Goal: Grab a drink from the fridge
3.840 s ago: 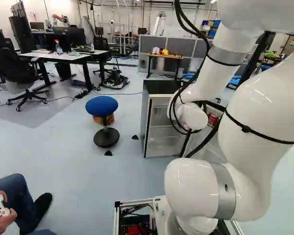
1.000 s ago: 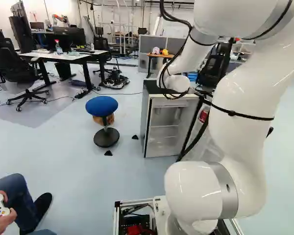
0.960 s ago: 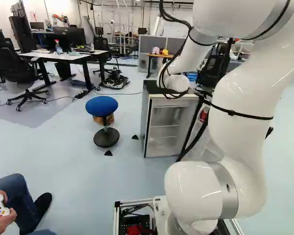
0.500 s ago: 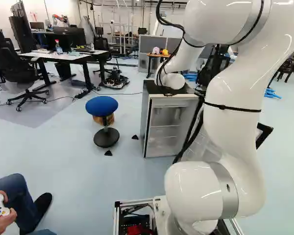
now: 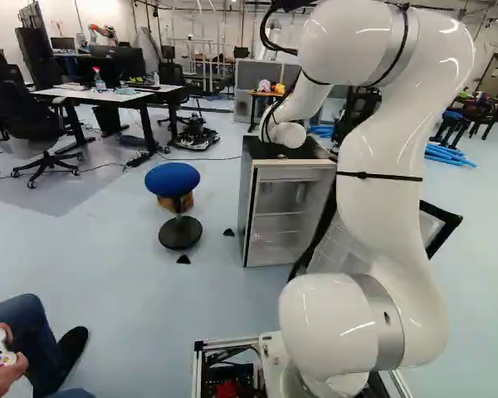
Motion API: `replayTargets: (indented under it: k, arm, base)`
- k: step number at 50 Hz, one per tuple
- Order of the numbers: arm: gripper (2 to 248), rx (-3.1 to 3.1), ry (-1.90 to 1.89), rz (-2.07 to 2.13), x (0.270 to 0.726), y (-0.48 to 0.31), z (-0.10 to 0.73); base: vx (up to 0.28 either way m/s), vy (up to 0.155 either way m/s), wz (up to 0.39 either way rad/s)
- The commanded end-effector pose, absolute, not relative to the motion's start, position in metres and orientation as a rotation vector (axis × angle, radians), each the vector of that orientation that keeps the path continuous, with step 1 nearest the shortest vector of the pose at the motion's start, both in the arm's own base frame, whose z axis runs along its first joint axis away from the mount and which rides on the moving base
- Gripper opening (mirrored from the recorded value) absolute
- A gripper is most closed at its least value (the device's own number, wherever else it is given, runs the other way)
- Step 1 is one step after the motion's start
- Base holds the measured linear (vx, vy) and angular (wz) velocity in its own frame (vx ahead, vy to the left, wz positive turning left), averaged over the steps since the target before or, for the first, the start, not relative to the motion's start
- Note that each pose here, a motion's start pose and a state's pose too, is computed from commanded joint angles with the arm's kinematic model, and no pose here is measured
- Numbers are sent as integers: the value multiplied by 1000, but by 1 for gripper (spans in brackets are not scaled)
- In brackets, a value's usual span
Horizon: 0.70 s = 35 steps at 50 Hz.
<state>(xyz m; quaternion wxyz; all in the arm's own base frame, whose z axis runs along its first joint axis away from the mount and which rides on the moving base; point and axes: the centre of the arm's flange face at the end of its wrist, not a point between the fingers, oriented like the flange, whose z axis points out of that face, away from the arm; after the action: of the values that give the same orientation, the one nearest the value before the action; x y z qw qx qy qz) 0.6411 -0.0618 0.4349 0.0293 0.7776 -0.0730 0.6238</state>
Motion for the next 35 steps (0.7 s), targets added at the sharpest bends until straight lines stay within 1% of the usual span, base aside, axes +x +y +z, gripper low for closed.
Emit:
replayTargets:
  k: [35]
  arm:
    - [95, 2392, -210, 1951, 707, -58, 421]
  base:
    - [0, 0, 0]
